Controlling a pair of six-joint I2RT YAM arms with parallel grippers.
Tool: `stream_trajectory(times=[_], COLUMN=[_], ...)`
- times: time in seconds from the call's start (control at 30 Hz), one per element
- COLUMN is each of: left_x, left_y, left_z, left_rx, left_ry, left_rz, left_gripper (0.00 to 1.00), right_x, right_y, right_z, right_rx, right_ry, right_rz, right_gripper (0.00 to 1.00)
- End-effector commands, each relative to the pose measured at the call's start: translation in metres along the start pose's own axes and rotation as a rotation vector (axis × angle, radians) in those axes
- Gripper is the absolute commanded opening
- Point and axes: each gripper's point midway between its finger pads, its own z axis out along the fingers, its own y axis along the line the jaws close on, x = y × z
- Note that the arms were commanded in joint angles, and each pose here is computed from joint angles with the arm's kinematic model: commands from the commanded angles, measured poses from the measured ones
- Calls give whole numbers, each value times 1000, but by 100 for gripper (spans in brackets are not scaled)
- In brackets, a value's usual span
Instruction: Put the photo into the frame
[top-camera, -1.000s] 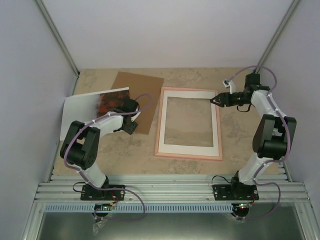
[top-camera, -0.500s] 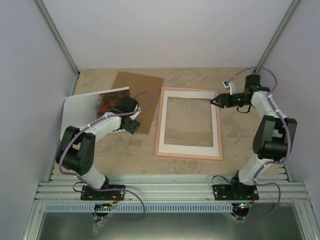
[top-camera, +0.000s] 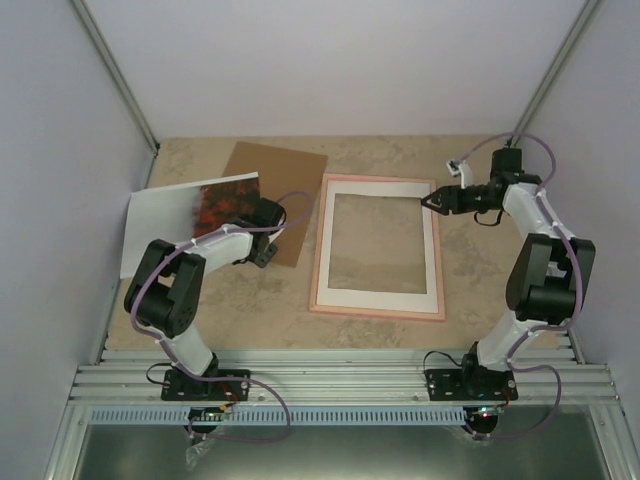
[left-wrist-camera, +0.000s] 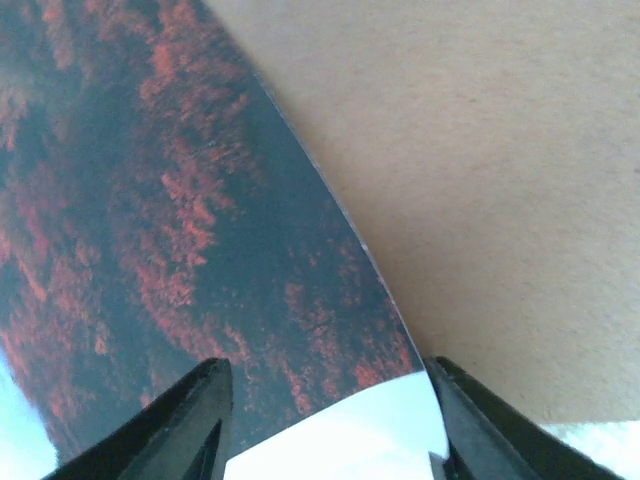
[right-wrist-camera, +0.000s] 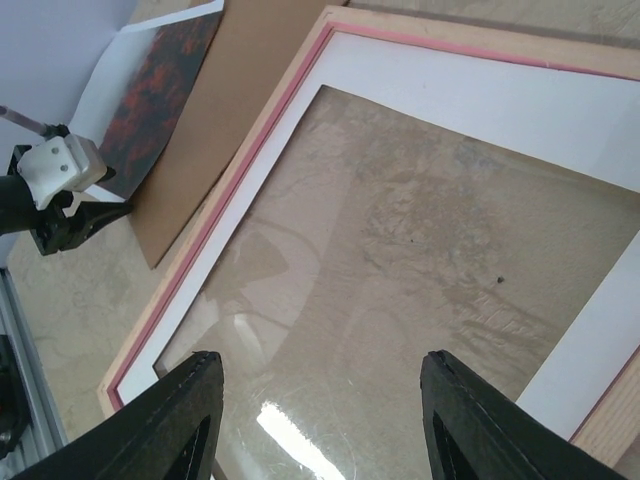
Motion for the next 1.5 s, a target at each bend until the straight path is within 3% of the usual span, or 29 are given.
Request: stream_trajectory(times=[0.0,0.27,0.43,0.57,0.77,0.9,1.07,1.17,1.23,1.33,1.4,1.47], left_x=[-5,-23,-62,-90,-69,-52,-65,-81,-88,-97,-103,-116], left_y=[15,33,38,23,-15,-22,-14,-11,-10,-4,-1,5], left_z=[2,-9,-63,-146,-260,-314,-350,-367,-376,-385,-387,-387], left_rx=[-82,-153,-34,185,501,561,593,641,664,662,666,670], left_ry=[2,-57,-195,-402,-643,-779,-856,-902,-935,-974,-989,-996], left_rz=[-7,19,57,193,489,650,600,526,484,407,366,285], left_gripper=[48,0,0,0,0,0,0,0,0,0,0,0], right_x=[-8,-21,-36,-43,-47,-55,-61,-40,-27,-16,-12,-12], right_y=[8,11,26,42,79,100,139,176,191,206,211,215], right_z=[-6,-10,-20,-27,-34,-33,-33,-25,-23,-27,-33,-38], right_rx=[4,9,-5,-33,-153,-200,-305,-400,-438,-463,-465,-462], right_ry=[-36,-84,-163,-221,-303,-321,-327,-318,-324,-321,-314,-308], right_rz=[-38,-106,-277,-472,-793,-970,-1056,-1096,-1109,-1109,-1097,-1069], right_gripper=[56,55,61,69,81,85,90,91,87,73,57,33])
